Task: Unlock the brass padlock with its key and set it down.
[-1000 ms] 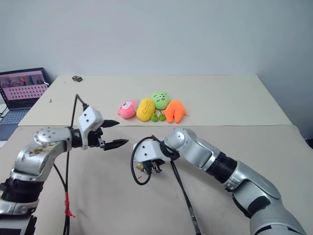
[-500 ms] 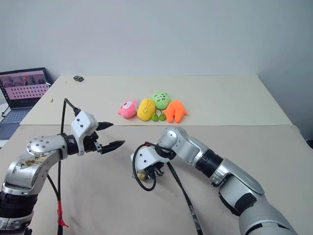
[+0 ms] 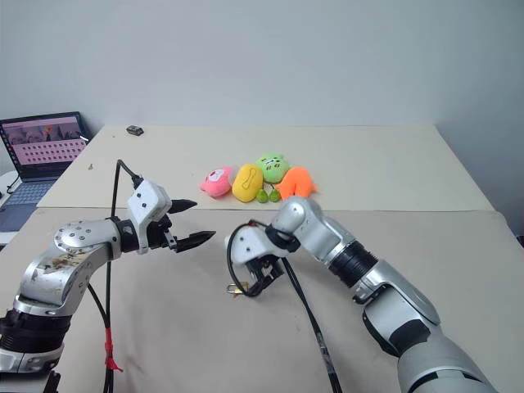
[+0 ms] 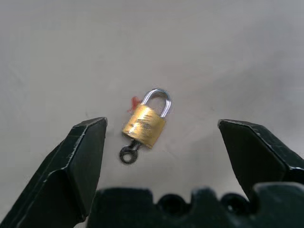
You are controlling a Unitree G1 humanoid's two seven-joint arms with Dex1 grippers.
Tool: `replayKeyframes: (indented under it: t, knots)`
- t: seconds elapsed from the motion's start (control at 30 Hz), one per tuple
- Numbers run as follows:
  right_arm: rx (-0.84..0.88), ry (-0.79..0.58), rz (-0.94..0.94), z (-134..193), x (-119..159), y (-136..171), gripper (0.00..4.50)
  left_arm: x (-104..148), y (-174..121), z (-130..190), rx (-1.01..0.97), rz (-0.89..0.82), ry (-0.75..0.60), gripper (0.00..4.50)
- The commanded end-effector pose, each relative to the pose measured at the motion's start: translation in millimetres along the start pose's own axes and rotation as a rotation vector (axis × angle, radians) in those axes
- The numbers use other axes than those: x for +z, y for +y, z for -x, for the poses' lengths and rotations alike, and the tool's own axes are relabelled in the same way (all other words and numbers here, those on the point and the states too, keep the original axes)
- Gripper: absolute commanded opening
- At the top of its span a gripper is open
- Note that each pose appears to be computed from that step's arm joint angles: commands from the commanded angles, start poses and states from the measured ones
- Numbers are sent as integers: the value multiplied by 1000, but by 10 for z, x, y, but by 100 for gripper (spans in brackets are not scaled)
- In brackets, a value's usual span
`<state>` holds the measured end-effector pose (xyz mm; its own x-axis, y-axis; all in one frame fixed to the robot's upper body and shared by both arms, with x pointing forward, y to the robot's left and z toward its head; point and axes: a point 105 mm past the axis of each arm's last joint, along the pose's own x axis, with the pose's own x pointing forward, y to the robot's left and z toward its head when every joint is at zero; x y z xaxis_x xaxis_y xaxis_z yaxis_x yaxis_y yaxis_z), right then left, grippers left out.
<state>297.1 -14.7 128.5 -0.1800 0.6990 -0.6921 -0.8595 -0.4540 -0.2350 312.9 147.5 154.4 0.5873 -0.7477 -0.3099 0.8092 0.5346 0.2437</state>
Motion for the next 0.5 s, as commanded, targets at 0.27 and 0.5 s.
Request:
replayKeyframes:
  t: [0.27, 0.5]
  knots:
    - [-311, -301, -329, 776, 262, 98, 444, -134, -520, -134, -449, -110, 11, 450]
    - [-468, -319, -426, 901, 199, 179, 444, -367, -715, -172, -620, -126, 67, 450]
